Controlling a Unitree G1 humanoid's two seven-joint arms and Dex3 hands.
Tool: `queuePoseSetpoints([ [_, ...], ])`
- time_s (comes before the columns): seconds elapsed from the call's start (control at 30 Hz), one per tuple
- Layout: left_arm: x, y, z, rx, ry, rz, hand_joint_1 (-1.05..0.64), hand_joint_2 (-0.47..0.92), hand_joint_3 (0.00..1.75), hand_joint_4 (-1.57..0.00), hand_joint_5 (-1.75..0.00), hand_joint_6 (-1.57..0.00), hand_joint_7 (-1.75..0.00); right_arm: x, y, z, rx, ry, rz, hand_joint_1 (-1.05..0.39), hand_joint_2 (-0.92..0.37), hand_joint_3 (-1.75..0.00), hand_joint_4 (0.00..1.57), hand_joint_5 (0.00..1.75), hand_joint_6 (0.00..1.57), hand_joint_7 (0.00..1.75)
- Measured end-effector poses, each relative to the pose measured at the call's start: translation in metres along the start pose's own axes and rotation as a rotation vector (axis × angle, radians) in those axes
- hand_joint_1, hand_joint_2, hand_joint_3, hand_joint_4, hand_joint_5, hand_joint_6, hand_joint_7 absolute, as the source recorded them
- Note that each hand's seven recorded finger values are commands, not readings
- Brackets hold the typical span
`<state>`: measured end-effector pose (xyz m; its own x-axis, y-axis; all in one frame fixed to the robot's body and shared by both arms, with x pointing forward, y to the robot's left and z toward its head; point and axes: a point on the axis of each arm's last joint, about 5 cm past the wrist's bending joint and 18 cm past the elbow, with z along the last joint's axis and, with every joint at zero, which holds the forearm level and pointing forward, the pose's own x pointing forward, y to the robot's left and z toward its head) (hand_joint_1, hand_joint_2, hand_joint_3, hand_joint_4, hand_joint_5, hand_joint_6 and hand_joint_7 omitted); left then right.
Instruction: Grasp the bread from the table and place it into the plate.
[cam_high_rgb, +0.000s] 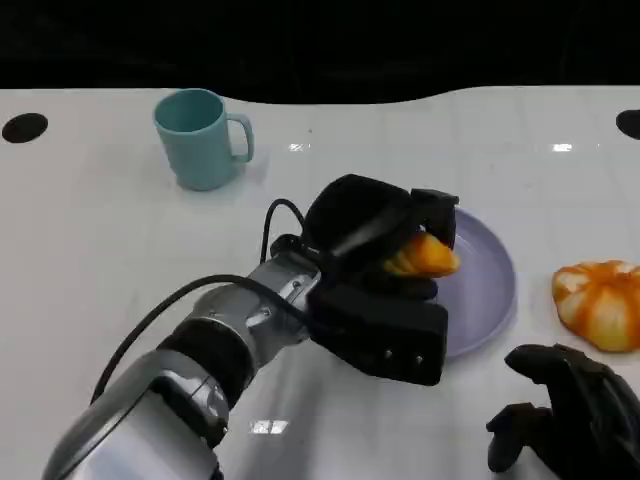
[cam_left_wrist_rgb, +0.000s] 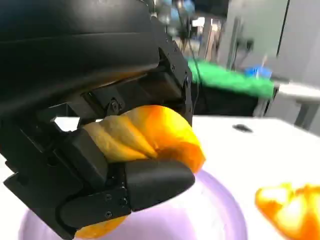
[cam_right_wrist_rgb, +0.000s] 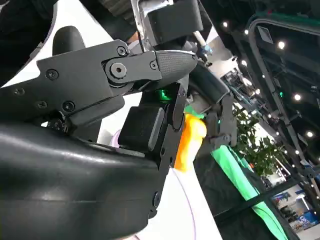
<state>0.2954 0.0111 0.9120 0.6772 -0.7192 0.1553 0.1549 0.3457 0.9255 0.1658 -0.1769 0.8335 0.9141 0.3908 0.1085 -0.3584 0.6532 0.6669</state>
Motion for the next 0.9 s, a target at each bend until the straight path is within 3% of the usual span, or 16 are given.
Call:
queuePoseSetpoints([
  [0.03, 0.001, 0.001, -0.001, 0.012, 0.009, -0.037, -1.0, 0.84, 0.55, -0.26, -1.67, -0.06, -1.23, 0.0, -0.0002, 0.0, -0.003, -0.005, 0.0, -0.57, -0.92, -0.3, 1.57, 0.63, 1.57, 0.27],
  [0.07, 0.001, 0.002, -0.001, 0.025, 0.018, -0.073, -1.03, 0.88, 0.46, -0.13, -1.53, -0.03, -1.04, -0.001, -0.0008, -0.001, -0.005, -0.008, 0.001, -0.57, -0.92, -0.31, 1.57, 0.63, 1.57, 0.27],
  [0.13, 0.002, 0.004, -0.003, 0.047, 0.037, -0.131, -1.04, 0.91, 0.41, -0.03, -1.19, -0.01, -0.65, -0.002, -0.0026, -0.003, -0.003, -0.01, -0.002, -0.58, -0.92, -0.32, 1.57, 0.63, 1.57, 0.27],
  [0.2, 0.003, 0.006, -0.003, 0.074, 0.049, -0.174, -1.05, 0.92, 0.47, 0.0, -0.77, 0.0, -0.16, -0.003, -0.0044, -0.006, -0.004, -0.015, 0.0, -0.58, -0.92, -0.32, 1.57, 0.62, 1.57, 0.26],
  [0.3, 0.005, 0.01, -0.003, 0.11, 0.06, -0.231, -1.05, 0.92, 0.57, 0.0, -0.15, 0.0, -0.02, -0.002, -0.0071, -0.008, -0.001, -0.027, 0.017, -0.59, -0.92, -0.31, 1.57, 0.59, 1.57, 0.24],
  [0.33, 0.006, 0.012, -0.002, 0.117, 0.062, -0.248, -1.05, 0.92, 0.59, 0.0, -0.08, 0.0, -0.01, -0.002, -0.0081, -0.008, 0.001, -0.029, 0.024, -0.59, -0.92, -0.31, 1.57, 0.59, 1.57, 0.24],
  [0.63, 0.008, 0.023, -0.003, 0.137, 0.065, -0.339, -1.05, 0.92, 0.65, 0.0, 0.0, 0.0, 0.0, 0.0, -0.0121, -0.01, 0.014, -0.034, 0.047, -0.58, -0.92, -0.3, 1.57, 0.59, 1.57, 0.23],
  [0.8, 0.004, 0.034, -0.007, 0.13, 0.052, -0.313, -1.05, 0.92, 0.62, -0.01, -0.01, 0.0, 0.0, 0.0, -0.0122, -0.009, 0.011, -0.038, 0.049, -0.58, -0.92, -0.3, 1.57, 0.58, 1.57, 0.21],
  [0.9, -0.006, 0.034, -0.012, 0.087, 0.046, -0.293, -1.05, 0.92, 0.61, -0.03, -0.02, 0.0, 0.0, 0.0, -0.0123, -0.009, 0.009, -0.04, 0.053, -0.58, -0.92, -0.3, 1.57, 0.57, 1.57, 0.21],
])
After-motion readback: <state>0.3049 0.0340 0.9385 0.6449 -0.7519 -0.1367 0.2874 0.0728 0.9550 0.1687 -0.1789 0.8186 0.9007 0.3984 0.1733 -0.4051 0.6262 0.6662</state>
